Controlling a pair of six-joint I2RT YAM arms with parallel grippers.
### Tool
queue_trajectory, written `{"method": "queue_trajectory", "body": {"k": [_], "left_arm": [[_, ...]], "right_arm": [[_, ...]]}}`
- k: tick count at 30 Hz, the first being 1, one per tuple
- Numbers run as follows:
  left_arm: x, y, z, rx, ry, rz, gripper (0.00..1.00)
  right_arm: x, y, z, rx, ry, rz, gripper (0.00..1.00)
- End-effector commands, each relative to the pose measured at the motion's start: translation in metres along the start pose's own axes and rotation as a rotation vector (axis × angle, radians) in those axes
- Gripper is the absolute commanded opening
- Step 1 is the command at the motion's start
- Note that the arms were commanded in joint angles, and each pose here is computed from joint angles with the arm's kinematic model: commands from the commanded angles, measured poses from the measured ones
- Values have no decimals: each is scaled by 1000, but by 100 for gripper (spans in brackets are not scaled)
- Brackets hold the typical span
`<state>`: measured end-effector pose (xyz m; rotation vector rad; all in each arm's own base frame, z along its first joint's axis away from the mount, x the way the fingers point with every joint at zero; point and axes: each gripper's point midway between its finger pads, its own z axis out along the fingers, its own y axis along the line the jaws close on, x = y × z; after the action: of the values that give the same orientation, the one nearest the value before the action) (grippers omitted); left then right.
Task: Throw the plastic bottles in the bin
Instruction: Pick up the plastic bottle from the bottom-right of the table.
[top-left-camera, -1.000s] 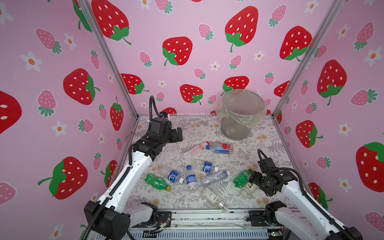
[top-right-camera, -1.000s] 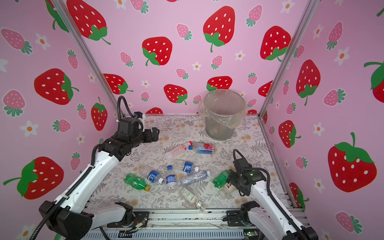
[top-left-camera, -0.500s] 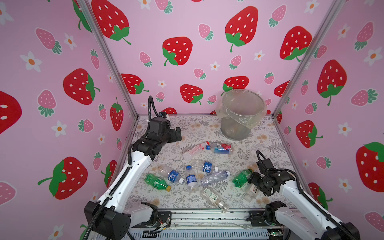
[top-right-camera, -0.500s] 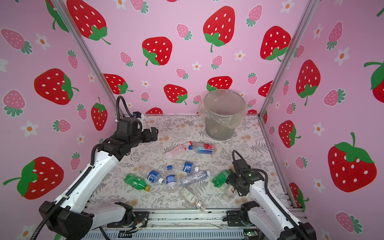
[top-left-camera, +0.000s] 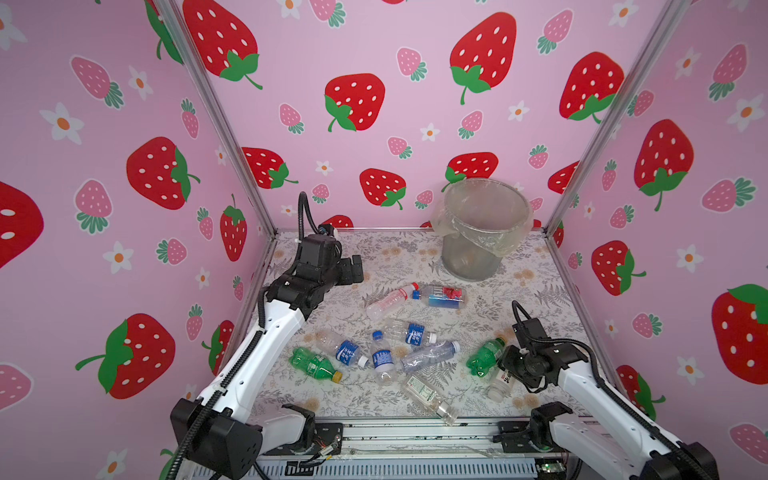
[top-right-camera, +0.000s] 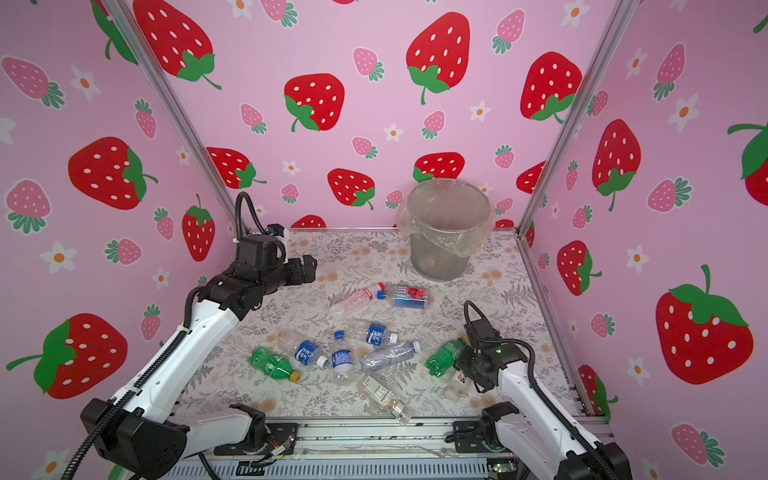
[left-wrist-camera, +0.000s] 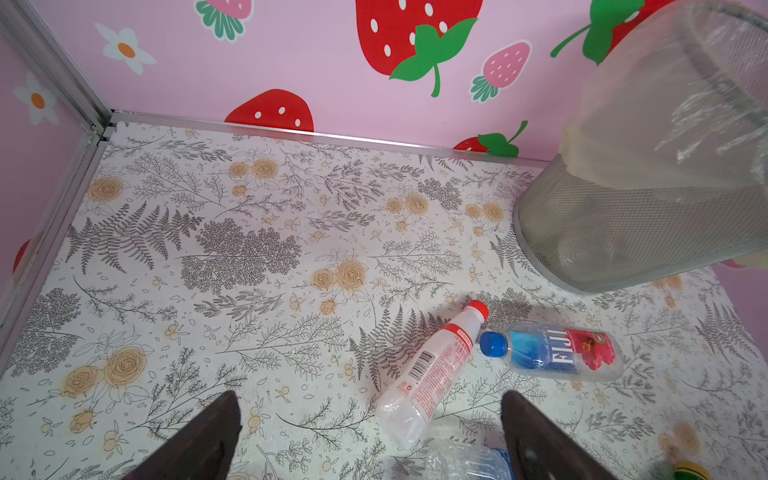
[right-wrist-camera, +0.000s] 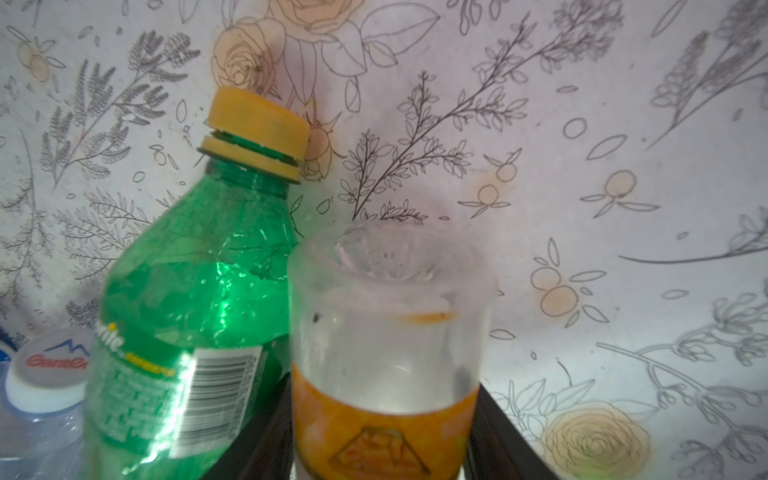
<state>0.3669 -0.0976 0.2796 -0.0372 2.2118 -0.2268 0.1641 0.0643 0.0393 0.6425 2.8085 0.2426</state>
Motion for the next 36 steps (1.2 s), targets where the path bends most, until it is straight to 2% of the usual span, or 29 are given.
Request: {"method": "queue_trajectory", "body": {"k": [1, 14, 27, 36], "left_arm": [[-11, 0, -4, 5, -16, -17, 99], [-9, 5, 1, 0, 1, -38, 99], [-8, 5, 2, -1, 6, -38, 99], [-7, 6, 3, -4, 12, -37, 99]], "right_arm": [[3, -6, 2, 29, 5, -20, 52], [-18, 1, -30, 8, -93, -27, 52], [-68, 21, -87, 31, -268, -80, 52], [-117, 54, -146, -50, -488, -126, 53]]}}
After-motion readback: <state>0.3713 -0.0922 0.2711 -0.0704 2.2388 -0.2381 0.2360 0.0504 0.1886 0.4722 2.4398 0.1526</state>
